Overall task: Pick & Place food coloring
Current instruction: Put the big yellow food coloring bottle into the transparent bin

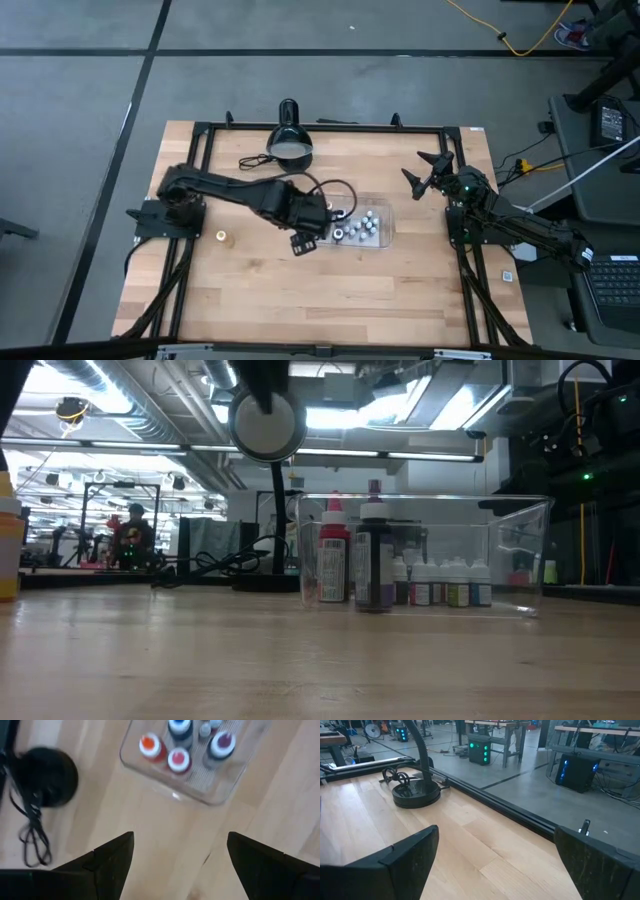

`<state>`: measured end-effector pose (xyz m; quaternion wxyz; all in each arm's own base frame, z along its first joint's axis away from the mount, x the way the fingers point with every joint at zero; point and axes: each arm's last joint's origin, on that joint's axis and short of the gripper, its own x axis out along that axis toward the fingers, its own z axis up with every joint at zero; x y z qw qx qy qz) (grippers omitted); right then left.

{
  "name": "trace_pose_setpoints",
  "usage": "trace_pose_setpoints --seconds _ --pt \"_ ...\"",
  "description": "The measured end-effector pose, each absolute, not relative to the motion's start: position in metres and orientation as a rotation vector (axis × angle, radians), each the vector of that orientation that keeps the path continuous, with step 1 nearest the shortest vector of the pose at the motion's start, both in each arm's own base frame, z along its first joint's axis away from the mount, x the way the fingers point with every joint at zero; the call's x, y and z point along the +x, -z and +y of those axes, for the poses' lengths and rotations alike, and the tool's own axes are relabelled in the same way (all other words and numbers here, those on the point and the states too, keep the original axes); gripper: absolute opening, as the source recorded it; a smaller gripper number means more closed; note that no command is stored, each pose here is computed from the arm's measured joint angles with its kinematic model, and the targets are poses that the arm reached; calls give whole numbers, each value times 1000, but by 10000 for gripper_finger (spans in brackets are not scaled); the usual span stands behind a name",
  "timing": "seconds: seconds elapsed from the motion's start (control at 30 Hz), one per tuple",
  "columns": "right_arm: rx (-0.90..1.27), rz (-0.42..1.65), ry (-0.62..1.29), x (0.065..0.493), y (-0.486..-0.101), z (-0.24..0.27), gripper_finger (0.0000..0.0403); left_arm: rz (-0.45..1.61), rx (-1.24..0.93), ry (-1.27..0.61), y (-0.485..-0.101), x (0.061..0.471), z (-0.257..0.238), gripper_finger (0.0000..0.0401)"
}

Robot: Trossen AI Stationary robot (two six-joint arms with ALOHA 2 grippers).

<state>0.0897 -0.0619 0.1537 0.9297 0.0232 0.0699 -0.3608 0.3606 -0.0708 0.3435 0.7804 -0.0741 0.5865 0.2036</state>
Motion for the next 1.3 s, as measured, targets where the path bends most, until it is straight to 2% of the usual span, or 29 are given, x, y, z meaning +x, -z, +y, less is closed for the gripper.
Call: trace_pose_setpoints --seconds 0.23,0.5,0.73,1.13,1.3 --pt "46 144 739 90 -154 -62 394 1270 -356 -503 -317 321 -72 312" --pt "46 143 739 90 -154 -62 394 1410 -480 -578 -291 268 -77 313" --pt "47 143 739 90 -154 -62 394 1429 -567 -657 -278 226 -77 311" --pt "46 143 739 90 -154 -62 394 1477 -665 -762 -251 178 -64 311" --pt "46 143 739 90 -154 -62 394 1488 -720 -734 -239 170 -62 312"
